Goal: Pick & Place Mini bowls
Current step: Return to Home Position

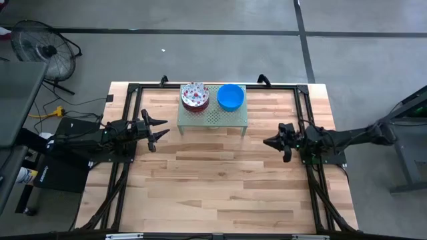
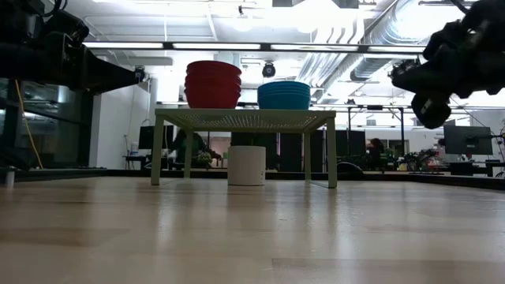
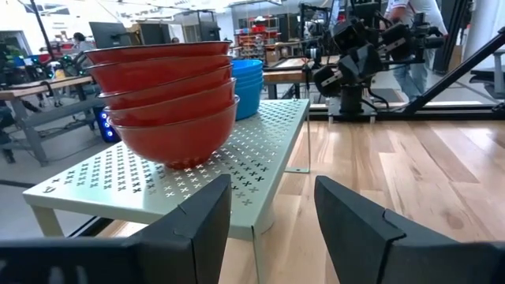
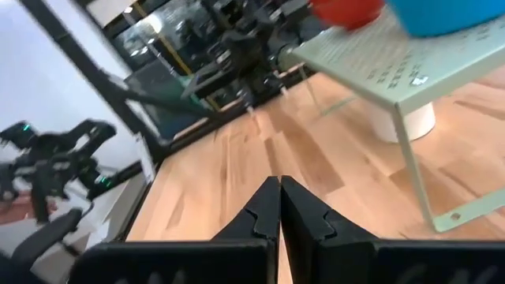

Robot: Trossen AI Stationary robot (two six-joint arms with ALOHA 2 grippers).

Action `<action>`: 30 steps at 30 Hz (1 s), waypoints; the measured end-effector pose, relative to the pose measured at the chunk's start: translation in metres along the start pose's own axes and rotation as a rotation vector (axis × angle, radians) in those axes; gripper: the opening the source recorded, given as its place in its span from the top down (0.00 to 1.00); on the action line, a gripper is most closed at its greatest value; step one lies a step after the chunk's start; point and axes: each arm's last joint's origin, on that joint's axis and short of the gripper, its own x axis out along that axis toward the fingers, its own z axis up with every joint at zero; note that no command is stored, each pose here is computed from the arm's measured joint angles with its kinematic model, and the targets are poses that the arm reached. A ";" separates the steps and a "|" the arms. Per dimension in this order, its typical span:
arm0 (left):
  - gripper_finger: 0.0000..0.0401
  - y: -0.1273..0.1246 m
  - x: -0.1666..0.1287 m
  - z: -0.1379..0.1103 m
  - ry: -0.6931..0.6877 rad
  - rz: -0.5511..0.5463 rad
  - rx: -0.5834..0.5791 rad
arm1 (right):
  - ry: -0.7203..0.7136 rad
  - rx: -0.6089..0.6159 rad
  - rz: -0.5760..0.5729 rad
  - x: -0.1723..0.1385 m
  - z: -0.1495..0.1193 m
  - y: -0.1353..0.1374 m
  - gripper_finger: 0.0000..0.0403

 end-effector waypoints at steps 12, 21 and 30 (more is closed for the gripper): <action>0.55 0.000 0.000 0.000 -0.001 -0.002 -0.001 | -0.007 -0.150 0.084 -0.013 0.001 0.002 1.00; 0.55 0.000 0.000 0.000 -0.001 -0.003 -0.001 | -0.004 -0.151 0.082 -0.013 0.001 0.002 1.00; 0.55 0.000 0.000 0.000 -0.001 -0.003 -0.001 | -0.012 -0.143 0.086 -0.013 0.002 0.002 1.00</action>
